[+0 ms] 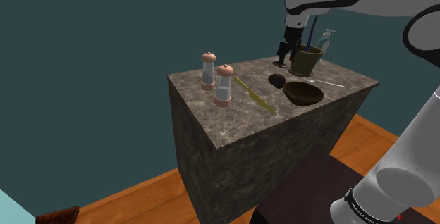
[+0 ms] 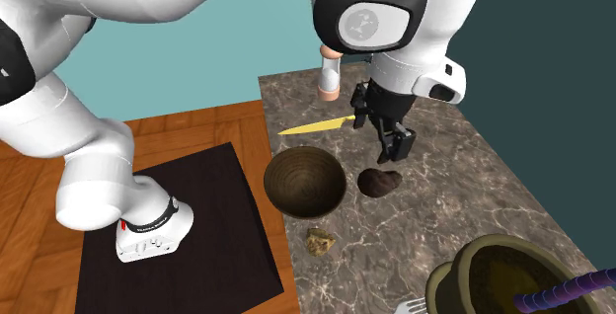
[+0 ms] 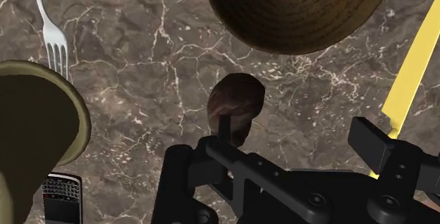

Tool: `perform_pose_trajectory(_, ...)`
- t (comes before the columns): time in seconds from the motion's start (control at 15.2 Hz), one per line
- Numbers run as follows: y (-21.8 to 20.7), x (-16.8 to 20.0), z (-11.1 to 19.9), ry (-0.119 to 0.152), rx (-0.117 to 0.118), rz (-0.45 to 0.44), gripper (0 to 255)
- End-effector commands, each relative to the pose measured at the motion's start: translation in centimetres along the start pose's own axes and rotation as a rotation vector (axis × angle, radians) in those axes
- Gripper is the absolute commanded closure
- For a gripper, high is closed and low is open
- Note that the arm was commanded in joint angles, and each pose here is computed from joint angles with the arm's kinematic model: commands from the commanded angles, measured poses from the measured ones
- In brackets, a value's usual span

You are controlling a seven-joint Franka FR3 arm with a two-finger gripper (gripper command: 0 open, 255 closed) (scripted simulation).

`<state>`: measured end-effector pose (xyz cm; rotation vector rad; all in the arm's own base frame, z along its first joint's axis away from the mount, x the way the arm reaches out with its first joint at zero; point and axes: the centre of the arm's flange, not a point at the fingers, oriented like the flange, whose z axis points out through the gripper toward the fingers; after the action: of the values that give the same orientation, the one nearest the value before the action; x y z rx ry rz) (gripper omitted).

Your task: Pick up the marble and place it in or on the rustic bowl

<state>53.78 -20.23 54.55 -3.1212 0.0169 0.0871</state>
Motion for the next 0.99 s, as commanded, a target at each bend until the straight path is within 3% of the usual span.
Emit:
perform_pose_trajectory(0.0,0.8,1.9,1.9,-0.01,0.01,0.005,0)
perform_pose_trajectory(0.33,2.6,6.1,7.0,-0.035,0.034,0.017,0)
perform_pose_trajectory(0.92,2.5,6.0,11.0,-0.035,0.034,0.017,0)
